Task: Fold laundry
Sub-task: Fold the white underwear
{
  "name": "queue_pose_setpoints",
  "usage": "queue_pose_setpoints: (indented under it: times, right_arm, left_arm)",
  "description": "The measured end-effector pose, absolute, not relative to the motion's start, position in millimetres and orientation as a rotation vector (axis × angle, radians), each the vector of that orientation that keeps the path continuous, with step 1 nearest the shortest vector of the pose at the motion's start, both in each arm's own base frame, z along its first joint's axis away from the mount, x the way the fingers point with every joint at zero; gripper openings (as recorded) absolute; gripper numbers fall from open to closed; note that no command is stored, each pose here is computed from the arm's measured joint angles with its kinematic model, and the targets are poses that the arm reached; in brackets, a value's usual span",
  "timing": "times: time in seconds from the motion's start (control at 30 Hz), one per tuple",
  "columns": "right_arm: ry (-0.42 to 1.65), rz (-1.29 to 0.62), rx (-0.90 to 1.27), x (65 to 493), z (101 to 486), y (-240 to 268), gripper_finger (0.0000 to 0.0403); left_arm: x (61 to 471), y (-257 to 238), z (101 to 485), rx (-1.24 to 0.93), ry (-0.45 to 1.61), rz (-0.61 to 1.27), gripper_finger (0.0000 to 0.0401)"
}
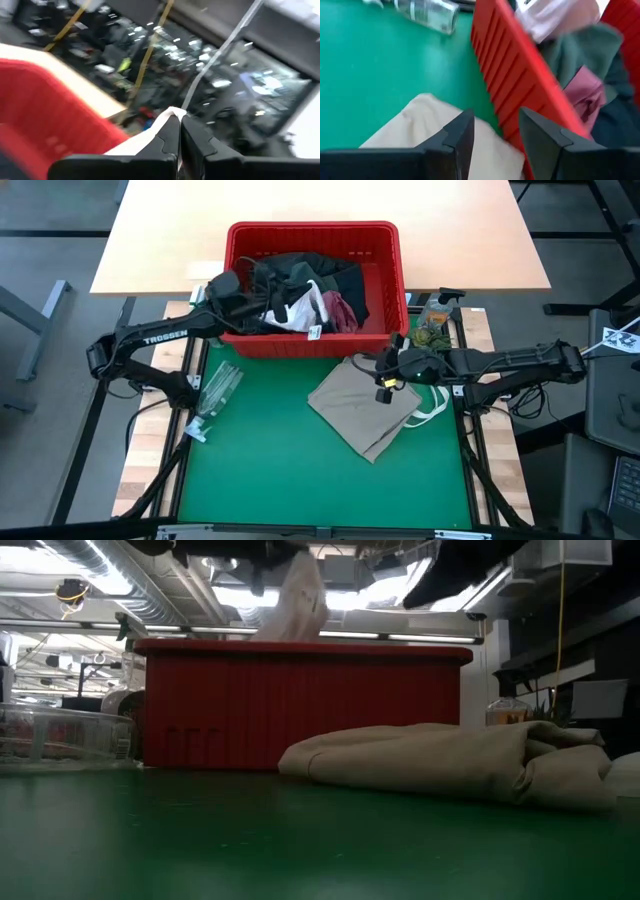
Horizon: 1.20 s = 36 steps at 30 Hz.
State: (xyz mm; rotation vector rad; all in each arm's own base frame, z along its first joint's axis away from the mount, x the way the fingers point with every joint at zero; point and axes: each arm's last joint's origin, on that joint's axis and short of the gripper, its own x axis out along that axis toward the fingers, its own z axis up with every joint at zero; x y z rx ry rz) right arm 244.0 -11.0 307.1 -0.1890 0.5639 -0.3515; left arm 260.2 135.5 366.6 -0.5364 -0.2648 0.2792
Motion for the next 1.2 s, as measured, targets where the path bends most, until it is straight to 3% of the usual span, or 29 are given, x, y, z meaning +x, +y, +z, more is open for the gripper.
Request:
queue_pose_setpoints:
  times: [0.5,1.2]
  right_arm:
    - [0.316,-0.389,-0.219,248,372,-12,0.0156]
    - [0.295,-0.335,-0.240,295,348,-10,0.0156]
  left_arm:
    - [275,99,374,-0.553,-0.288,0.095,0.0000]
    - [280,83,373,-0.554,-0.268,0.043,0.0000]
